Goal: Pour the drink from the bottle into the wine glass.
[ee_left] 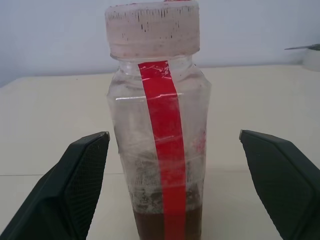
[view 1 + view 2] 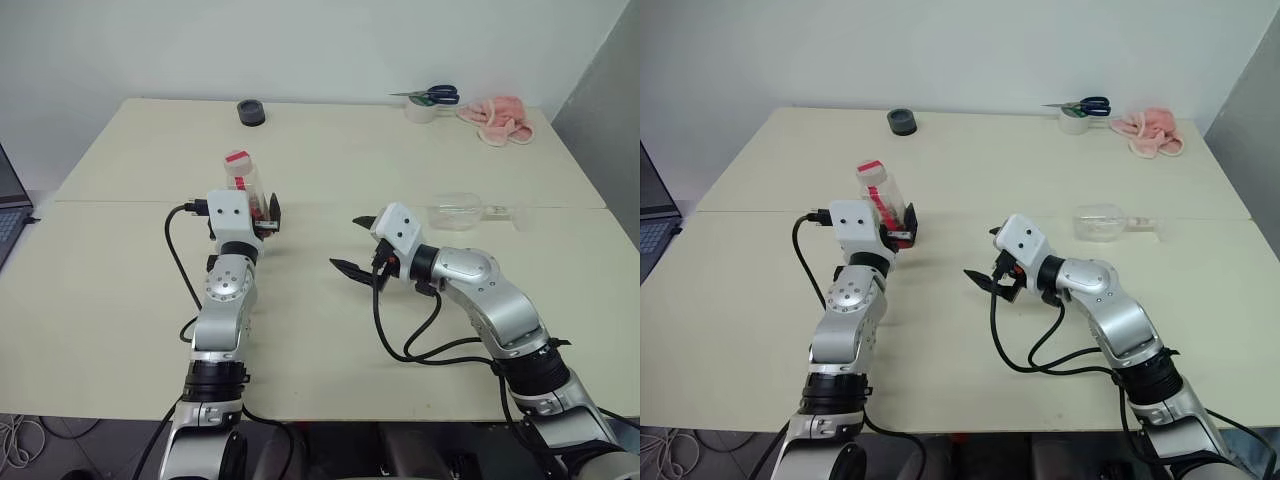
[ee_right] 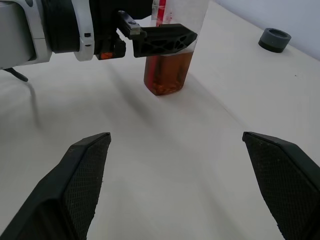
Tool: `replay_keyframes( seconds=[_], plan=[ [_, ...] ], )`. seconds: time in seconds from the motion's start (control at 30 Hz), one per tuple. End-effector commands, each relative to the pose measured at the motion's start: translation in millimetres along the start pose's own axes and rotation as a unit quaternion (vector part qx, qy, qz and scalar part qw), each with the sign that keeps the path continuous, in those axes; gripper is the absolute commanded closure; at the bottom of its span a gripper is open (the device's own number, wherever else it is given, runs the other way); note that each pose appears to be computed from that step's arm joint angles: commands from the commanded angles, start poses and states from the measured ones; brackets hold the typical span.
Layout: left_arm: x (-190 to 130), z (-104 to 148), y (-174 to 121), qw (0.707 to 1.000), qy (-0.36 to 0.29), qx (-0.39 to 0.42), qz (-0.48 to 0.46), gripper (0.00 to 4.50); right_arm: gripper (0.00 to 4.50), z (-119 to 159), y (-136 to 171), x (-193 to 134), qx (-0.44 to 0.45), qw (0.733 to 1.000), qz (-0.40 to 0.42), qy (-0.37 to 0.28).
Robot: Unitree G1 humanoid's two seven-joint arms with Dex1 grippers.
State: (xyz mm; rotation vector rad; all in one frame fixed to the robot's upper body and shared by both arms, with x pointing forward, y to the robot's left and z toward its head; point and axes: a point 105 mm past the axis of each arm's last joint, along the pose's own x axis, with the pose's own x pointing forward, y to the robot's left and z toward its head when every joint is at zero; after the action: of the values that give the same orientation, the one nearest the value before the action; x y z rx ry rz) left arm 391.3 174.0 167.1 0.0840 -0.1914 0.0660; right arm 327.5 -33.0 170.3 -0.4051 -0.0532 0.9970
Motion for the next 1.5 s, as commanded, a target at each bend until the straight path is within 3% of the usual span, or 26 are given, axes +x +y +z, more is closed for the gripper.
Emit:
replay_keyframes(
  seconds=[0.03, 0.93, 1.03, 1.2, 1.27, 1.4, 1.5],
  plan=[
    [9.5, 17.8, 6.9, 1.0, -0.024, -0.004, 0.018, 0.05, 0.0, 14.3, -3.4, -2.3, -0.023, 0.999, -0.008, -0.022],
    [35.3, 29.5, -0.7, 0.999, -0.041, -0.021, 0.01, 0.05, 0.0, 8.9, -4.4, -4.9, -0.027, 0.999, -0.015, -0.009],
    [35.3, 26.2, 0.1, 0.999, -0.035, -0.022, 0.014, 0.65, 0.0, 9.1, -3.8, -4.9, -0.028, 0.999, -0.015, -0.009],
    [38.0, 26.9, -4.7, 0.999, -0.038, -0.026, 0.004, 2.2, 0.0, 16.1, -6.9, -4.9, -0.029, 0.999, -0.021, -0.018],
    [39.3, 27.5, -5.8, 0.999, -0.039, -0.026, 0.002, 2.62, 0.0, 18.9, -7.9, -5.1, -0.029, 0.999, -0.022, -0.022],
    [38.8, 32.5, -2.6, 0.999, -0.049, -0.013, -0.007, 2.66, 0.0, 28.6, -12.6, -9.4, -0.023, 0.999, -0.027, -0.037],
    [32.1, 50.8, 7.1, 0.996, -0.07, -0.016, -0.051, 2.66, 0.0, 51.1, -28.8, -23.6, 0.002, 0.997, -0.034, -0.068]
  ],
)
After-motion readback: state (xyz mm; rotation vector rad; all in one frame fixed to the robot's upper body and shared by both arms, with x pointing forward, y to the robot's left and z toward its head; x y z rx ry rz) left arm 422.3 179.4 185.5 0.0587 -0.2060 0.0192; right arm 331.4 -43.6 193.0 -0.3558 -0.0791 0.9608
